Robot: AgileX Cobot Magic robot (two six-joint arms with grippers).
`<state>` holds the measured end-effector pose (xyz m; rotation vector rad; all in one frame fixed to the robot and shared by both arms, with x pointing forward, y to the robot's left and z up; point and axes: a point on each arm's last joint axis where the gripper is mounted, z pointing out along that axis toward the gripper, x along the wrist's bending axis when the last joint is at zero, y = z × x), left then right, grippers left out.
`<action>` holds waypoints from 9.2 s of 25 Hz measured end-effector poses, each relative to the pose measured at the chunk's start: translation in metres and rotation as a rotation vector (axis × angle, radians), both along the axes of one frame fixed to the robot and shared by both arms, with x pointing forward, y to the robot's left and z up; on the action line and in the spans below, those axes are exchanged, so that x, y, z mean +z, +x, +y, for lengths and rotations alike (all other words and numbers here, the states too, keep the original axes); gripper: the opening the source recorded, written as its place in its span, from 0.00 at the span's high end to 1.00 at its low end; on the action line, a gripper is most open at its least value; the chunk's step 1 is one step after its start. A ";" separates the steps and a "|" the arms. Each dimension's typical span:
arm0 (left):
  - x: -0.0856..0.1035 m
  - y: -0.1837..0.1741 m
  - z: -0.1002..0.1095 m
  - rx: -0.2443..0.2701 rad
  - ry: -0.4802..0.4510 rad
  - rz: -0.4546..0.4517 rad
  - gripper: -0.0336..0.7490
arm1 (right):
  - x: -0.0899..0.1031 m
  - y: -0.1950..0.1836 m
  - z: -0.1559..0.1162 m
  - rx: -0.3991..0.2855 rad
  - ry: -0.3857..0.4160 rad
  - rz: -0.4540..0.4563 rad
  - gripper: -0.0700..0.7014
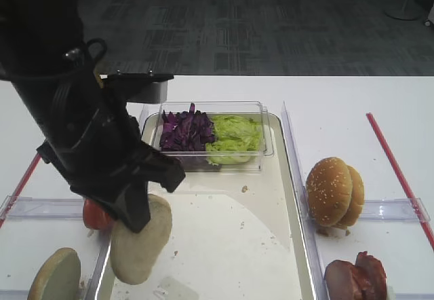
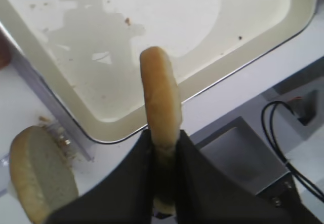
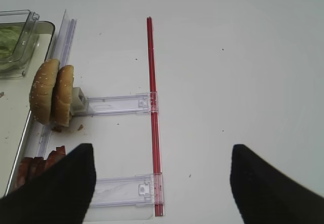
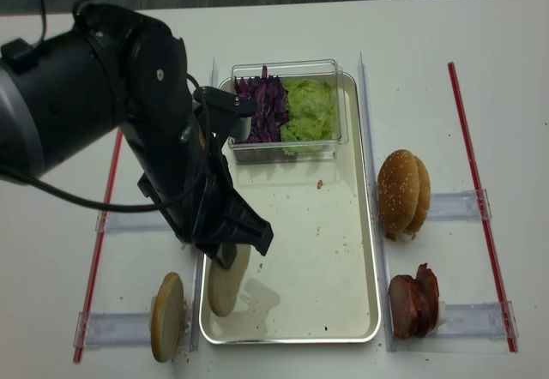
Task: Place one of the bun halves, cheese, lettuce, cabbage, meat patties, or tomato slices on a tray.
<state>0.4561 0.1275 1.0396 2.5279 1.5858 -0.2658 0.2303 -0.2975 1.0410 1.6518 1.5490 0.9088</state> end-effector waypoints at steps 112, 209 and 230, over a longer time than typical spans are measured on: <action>-0.118 0.079 -0.005 -0.026 -0.514 0.252 0.69 | 0.000 0.000 0.000 0.000 0.000 0.000 0.17; 0.017 0.150 0.131 0.377 0.209 -0.220 0.25 | 0.000 0.000 0.000 -0.004 0.007 0.000 0.17; 0.046 0.137 0.140 0.391 0.196 -0.295 0.19 | 0.000 0.000 0.000 -0.006 0.010 0.000 0.17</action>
